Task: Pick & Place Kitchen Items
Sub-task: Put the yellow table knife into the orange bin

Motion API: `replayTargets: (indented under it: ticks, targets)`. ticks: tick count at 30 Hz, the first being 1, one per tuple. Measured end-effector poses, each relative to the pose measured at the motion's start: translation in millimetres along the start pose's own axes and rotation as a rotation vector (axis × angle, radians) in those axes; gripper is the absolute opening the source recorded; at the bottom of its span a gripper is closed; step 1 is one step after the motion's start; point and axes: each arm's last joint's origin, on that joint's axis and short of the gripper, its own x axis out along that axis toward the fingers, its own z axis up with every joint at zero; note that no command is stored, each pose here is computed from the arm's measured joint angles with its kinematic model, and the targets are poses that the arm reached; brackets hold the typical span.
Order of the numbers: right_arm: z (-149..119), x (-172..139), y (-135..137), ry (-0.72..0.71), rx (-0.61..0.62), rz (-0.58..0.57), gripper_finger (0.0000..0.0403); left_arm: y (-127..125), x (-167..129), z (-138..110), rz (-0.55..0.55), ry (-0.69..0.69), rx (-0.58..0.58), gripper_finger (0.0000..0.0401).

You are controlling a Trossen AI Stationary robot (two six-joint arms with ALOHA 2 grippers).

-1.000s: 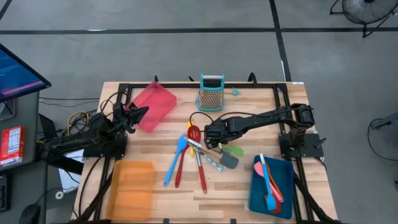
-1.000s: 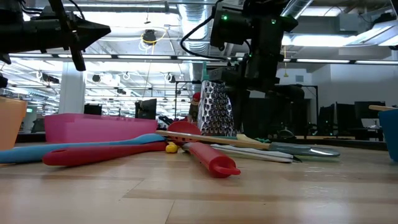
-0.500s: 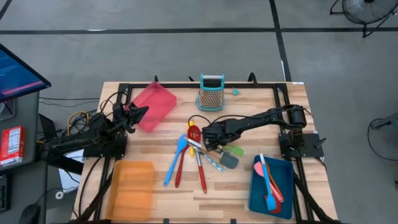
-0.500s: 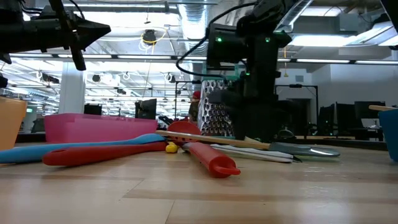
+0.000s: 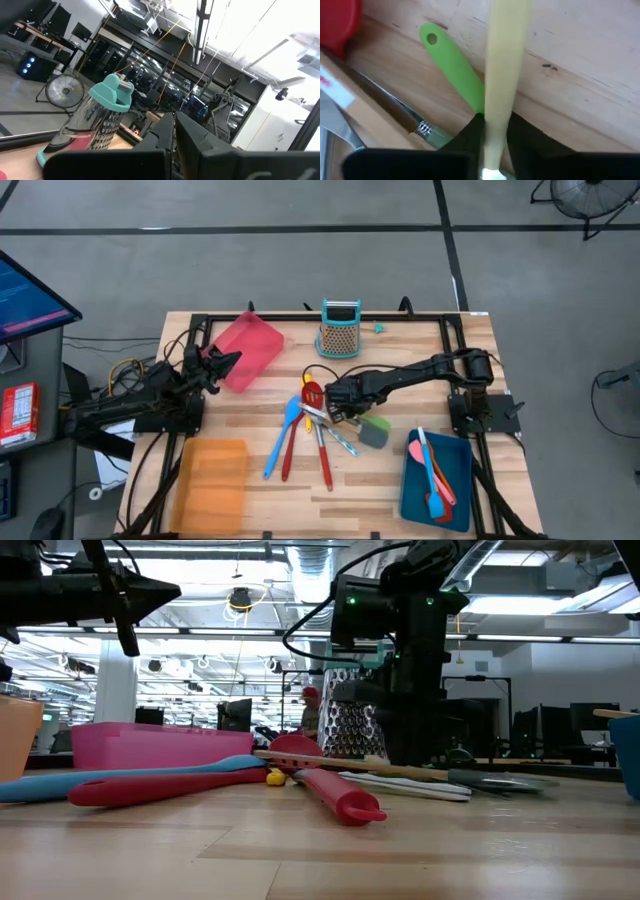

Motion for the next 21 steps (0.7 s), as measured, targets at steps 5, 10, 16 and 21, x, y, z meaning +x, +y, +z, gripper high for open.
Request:
replayTargets:
  ticks: [5,10,16,21]
  targets:
    - [-0.3,-2.9,-0.1,-0.002,-0.005,0.007,0.0037,0.0,0.0,0.0,0.0,0.0,0.0,0.0003]
    - [1.4,-18.1,0.7,-0.011,-0.012,0.017,0.0061,0.2,0.2,-0.4,0.001,0.004,-0.022,0.0019]
    - [6.2,-43.0,4.1,-0.084,-0.017,0.083,0.0055,-6.8,6.0,5.3,-0.051,0.054,-0.02,0.0064]
    - [8.4,-55.3,1.8,-0.164,-0.026,0.081,0.0051,-15.3,20.1,12.2,-0.075,0.126,0.029,0.0097]
